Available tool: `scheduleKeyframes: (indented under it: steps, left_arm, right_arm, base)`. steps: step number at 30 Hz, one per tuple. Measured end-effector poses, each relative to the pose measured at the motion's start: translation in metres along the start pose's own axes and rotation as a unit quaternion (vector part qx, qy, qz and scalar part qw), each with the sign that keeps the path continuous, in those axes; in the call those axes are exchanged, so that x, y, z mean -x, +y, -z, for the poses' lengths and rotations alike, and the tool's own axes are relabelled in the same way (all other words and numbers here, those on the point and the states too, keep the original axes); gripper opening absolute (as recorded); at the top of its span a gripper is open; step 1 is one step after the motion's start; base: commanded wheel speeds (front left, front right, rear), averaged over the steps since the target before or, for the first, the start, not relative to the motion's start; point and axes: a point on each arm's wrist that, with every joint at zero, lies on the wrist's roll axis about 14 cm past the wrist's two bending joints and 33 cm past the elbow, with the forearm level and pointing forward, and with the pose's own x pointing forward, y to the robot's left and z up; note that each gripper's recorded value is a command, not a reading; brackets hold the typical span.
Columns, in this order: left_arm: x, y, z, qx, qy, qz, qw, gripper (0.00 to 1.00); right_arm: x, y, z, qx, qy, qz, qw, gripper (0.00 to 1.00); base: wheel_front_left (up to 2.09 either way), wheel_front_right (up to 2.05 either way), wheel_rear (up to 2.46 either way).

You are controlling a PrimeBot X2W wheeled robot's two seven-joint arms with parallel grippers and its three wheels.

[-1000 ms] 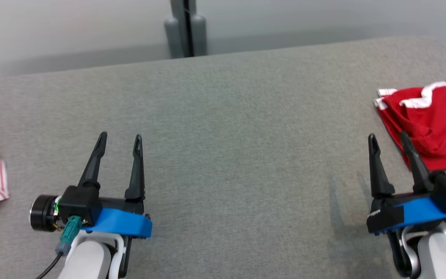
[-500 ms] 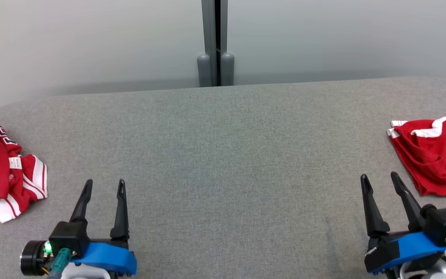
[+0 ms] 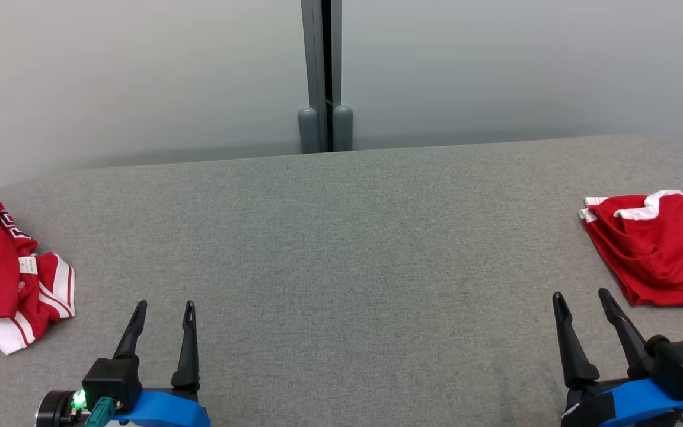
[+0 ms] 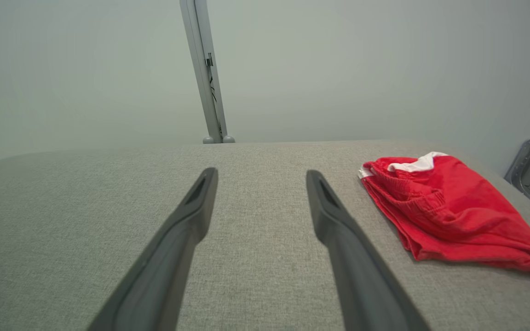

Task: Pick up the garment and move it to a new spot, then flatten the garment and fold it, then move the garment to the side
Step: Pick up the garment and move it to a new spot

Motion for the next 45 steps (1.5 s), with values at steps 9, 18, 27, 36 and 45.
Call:
scheduleKeyframes:
  steps: [9, 18, 27, 36, 45]
  left_arm:
    - [0.001, -0.002, 0.002, 0.002, 0.004, 0.003, 1.000, 1.00]
    - [0.004, 0.012, -0.012, 0.005, -0.017, -0.018, 1.000, 1.00]
    - [0.019, 0.058, -0.032, 0.006, -0.048, -0.093, 0.995, 1.00]
    - [0.047, 0.108, -0.038, 0.007, -0.058, -0.183, 0.981, 1.00]
    - [0.013, 0.124, -0.011, 0.017, -0.013, -0.202, 0.979, 1.00]
  right_arm:
    - [0.001, 0.000, -0.003, -0.005, -0.003, 0.000, 1.000, 1.00]
    - [-0.010, 0.020, -0.006, -0.005, -0.007, -0.032, 0.999, 1.00]
    - [-0.043, 0.089, -0.014, -0.001, -0.016, -0.134, 0.991, 1.00]
    - [-0.061, 0.147, -0.005, 0.000, 0.002, -0.215, 0.977, 1.00]
    - [-0.091, 0.152, 0.019, -0.006, 0.031, -0.227, 0.973, 1.00]
  base:
    - [0.00, 0.00, 0.00]
    - [0.00, 0.00, 0.00]
    - [0.00, 0.00, 0.00]
    - [0.00, 0.00, 0.00]
    - [0.00, 0.00, 0.00]
